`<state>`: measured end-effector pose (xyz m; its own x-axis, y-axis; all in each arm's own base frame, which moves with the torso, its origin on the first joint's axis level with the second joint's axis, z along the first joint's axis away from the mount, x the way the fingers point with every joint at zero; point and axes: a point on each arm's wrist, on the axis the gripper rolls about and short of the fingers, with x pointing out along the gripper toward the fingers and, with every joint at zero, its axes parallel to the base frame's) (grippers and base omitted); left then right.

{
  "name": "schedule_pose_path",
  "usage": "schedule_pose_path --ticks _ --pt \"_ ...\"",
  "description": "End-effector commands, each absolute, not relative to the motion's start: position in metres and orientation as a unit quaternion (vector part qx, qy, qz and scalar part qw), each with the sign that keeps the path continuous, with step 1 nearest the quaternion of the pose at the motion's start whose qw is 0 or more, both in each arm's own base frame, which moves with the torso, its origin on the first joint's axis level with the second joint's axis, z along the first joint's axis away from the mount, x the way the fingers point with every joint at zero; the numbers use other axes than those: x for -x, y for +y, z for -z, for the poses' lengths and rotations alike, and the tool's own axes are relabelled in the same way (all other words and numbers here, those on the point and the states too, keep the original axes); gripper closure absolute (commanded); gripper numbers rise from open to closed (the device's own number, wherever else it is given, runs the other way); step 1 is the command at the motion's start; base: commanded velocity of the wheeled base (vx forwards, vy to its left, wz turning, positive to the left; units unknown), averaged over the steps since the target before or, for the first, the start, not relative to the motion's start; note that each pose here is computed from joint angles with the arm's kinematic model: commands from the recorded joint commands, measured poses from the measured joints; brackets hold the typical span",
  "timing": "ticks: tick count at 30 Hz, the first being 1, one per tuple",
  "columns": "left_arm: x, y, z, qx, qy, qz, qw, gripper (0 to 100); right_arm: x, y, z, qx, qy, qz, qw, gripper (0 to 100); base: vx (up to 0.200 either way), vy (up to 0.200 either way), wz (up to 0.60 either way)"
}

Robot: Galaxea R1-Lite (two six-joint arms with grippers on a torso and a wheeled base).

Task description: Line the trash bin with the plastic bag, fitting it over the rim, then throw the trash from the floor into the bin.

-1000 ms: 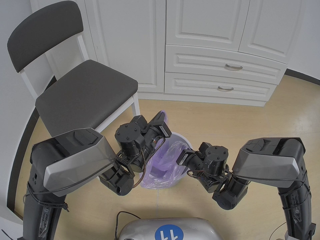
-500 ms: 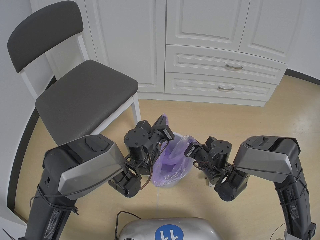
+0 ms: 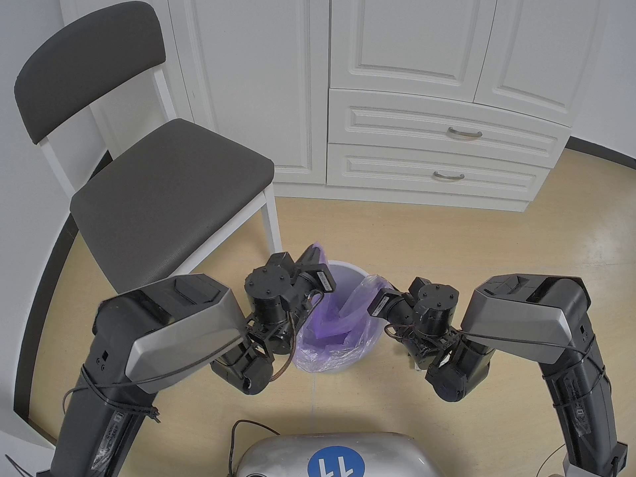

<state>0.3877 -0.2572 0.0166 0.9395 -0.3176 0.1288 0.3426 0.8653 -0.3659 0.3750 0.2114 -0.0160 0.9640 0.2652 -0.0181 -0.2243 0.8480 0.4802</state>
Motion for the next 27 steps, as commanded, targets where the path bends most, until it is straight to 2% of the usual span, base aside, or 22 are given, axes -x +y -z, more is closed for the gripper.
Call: schedule_pose_path --ticks 1,3,6,7,8,13,19,27 --pt "-0.395 -0.232 -0.031 0.166 -0.041 0.149 0.974 100 -0.374 0.207 0.008 -0.237 0.030 -0.127 0.963 100 0.000 0.000 0.00" --pt "-0.397 -0.217 -0.035 0.142 -0.036 0.145 0.979 100 -0.373 0.199 0.011 -0.205 0.036 -0.118 0.971 100 0.000 0.000 0.00" --pt "-0.395 -0.192 -0.045 0.120 -0.003 0.155 0.981 100 -0.369 0.183 0.021 -0.103 0.053 -0.117 0.986 100 0.000 0.000 0.00" --pt "-0.395 -0.192 -0.045 0.120 -0.003 0.155 0.981 100 -0.369 0.183 0.021 -0.103 0.053 -0.117 0.986 100 0.000 0.000 0.00" --pt "-0.394 -0.175 -0.053 0.112 0.025 0.160 0.980 100 -0.365 0.168 0.027 -0.041 0.068 -0.112 0.991 100 0.000 0.000 0.00" --pt "-0.392 -0.151 -0.060 0.104 0.048 0.170 0.979 100 -0.356 0.145 0.026 0.033 0.087 -0.107 0.990 100 0.000 0.000 0.00" --pt "-0.391 -0.118 -0.054 0.054 0.064 0.188 0.979 100 -0.348 0.105 0.034 0.154 0.122 -0.085 0.977 100 0.000 0.000 0.00" --pt "-0.388 -0.106 -0.044 0.019 0.117 0.187 0.975 100 -0.344 0.099 0.041 0.174 0.137 -0.083 0.972 100 0.000 0.000 0.00"
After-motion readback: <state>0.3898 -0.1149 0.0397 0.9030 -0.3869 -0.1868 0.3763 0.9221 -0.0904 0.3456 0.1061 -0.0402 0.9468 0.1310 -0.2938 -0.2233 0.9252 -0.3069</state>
